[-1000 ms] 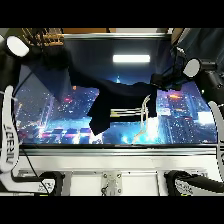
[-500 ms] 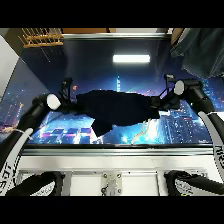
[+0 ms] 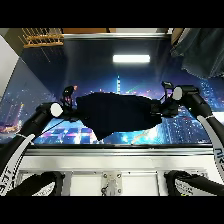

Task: Fold the clothes and pants, and hang the long-sleeved shirts on hangers.

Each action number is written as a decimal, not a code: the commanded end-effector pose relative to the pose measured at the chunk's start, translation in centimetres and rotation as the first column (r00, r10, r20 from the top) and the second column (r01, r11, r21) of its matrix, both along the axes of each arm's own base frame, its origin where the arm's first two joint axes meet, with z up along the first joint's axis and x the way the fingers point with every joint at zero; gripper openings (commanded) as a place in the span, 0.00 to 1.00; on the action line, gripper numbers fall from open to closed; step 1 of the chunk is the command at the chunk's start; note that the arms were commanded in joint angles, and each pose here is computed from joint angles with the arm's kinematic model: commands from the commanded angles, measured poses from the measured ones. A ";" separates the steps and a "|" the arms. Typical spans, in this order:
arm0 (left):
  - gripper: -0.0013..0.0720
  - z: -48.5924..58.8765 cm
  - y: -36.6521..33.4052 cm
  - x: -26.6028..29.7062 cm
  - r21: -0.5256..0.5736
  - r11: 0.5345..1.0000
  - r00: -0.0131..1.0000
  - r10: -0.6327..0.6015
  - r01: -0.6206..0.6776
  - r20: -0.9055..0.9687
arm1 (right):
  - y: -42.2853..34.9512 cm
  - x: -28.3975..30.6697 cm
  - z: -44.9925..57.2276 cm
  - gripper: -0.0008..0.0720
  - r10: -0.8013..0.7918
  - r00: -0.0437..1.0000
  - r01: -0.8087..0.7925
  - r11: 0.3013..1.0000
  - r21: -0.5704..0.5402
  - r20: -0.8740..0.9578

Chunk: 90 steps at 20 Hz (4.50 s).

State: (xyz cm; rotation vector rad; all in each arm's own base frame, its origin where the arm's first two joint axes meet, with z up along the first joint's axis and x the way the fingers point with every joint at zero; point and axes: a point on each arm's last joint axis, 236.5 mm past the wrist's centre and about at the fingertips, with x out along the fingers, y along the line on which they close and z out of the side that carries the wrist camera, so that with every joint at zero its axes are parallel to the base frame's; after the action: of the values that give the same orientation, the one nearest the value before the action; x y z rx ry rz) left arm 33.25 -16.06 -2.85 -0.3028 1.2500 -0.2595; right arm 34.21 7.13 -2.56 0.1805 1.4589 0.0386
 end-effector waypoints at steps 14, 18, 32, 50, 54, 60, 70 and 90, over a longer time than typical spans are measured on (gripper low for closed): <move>0.15 13.0 -0.4 -0.5 -0.112 0.994 0.972 0.034 -0.008 0.232 | -5.7 4.8 0.0 0.99 -0.008 0.992 -0.055 0.861 0.505 0.123; 0.15 13.0 -0.4 -0.5 -0.121 0.992 0.973 0.050 -0.023 0.224 | -5.4 5.9 -3.4 0.99 -0.005 0.995 -0.044 0.881 0.472 0.102; 0.15 13.0 -0.4 -0.5 -0.123 0.992 0.973 0.054 -0.027 0.223 | 0.6 6.0 -8.0 0.99 0.040 0.999 -0.039 0.811 0.583 0.011; 0.02 13.0 -0.4 -0.5 -0.122 0.992 0.973 0.053 -0.026 0.224 | -25.4 5.4 5.8 0.03 -0.520 0.777 0.477 0.854 0.207 0.354; 0.02 13.0 -0.4 -0.5 -0.122 0.992 0.973 0.053 -0.026 0.223 | -37.3 -3.4 9.1 0.02 -0.781 0.472 0.813 0.565 0.140 0.410; 0.02 13.0 -0.4 -0.5 -0.122 0.992 0.973 0.053 -0.026 0.224 | -36.7 -11.6 3.9 0.02 -0.929 0.285 0.935 0.324 0.146 0.237; 0.02 13.0 -0.4 -0.4 -0.120 0.992 0.973 0.053 -0.026 0.226 | -30.1 -14.6 -1.8 0.45 -0.928 0.372 0.922 0.373 0.108 0.025; 0.02 13.0 -0.4 -0.5 -0.121 0.992 0.973 0.053 -0.026 0.224 | -1.5 0.7 15.2 0.97 -0.193 0.842 0.019 0.944 0.330 0.504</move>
State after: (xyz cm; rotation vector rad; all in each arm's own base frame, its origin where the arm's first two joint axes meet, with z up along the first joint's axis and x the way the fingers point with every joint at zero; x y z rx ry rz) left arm 32.80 -16.40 10.14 -0.3874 1.0041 -0.3239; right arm 35.28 0.58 12.41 0.5274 0.8422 0.0806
